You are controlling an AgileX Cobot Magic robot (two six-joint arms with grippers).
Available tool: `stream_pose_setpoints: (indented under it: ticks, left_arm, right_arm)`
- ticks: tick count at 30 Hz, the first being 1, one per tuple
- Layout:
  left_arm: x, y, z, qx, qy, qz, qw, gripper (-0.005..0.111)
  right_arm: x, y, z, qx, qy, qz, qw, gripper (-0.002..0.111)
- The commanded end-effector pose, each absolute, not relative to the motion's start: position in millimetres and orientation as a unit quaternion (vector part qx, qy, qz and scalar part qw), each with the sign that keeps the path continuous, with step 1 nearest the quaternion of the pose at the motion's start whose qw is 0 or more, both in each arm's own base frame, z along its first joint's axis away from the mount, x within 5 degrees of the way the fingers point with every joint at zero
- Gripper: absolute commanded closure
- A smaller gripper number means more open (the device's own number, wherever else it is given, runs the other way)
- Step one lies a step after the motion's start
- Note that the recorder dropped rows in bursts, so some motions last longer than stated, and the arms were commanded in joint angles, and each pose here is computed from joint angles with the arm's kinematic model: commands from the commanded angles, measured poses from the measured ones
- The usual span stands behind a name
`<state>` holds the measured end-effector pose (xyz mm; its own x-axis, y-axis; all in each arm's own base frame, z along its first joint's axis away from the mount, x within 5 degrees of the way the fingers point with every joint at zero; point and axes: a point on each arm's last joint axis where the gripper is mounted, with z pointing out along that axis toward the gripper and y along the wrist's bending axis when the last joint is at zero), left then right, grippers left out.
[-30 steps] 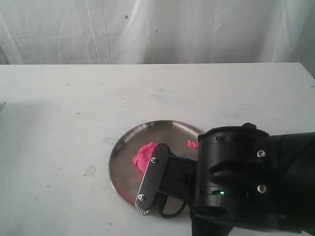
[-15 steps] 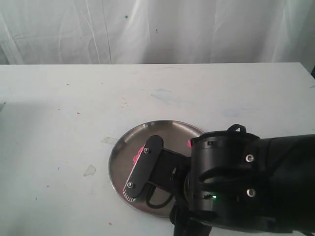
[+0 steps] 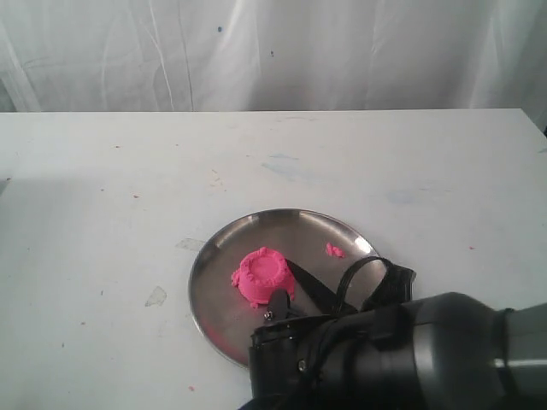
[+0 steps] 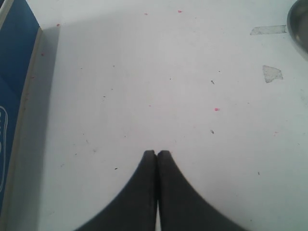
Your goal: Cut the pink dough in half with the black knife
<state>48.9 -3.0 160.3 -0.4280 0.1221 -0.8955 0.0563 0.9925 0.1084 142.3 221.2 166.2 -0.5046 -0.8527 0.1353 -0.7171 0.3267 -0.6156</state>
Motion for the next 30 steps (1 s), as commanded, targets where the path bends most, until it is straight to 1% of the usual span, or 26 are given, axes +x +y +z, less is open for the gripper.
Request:
stream_pose_setpoints:
  ticks: [1, 5, 9, 13, 17, 23, 30]
  left_arm:
    - [48.2, -3.7, 158.2, 0.053, 0.848, 0.026, 0.527, 0.107]
    - [48.2, -3.7, 158.2, 0.053, 0.848, 0.026, 0.527, 0.107]
    - [48.2, -3.7, 158.2, 0.053, 0.848, 0.026, 0.527, 0.107]
    - [48.2, -3.7, 158.2, 0.053, 0.848, 0.026, 0.527, 0.107]
    - [48.2, -3.7, 158.2, 0.053, 0.848, 0.026, 0.527, 0.107]
    - [48.2, -3.7, 158.2, 0.053, 0.848, 0.026, 0.527, 0.107]
    - [48.2, -3.7, 158.2, 0.053, 0.848, 0.026, 0.527, 0.107]
  right_arm:
    - [143.0, 223.2, 157.4, -0.472, 0.813, -0.321, 0.112, 0.051]
    - [143.1, 221.7, 148.1, -0.479, 0.806, -0.332, 0.103, 0.051]
    - [150.1, 218.8, 138.5, -0.470, 0.784, -0.386, 0.121, 0.051]
    - [150.6, 221.0, 131.9, -0.476, 0.783, -0.380, 0.123, 0.051]
    - [155.0, 222.2, 129.0, -0.468, 0.779, -0.393, 0.143, 0.051]
    - [156.4, 221.0, 118.0, -0.470, 0.773, -0.403, 0.138, 0.051]
    - [160.6, 221.9, 120.5, -0.461, 0.768, -0.412, 0.164, 0.051]
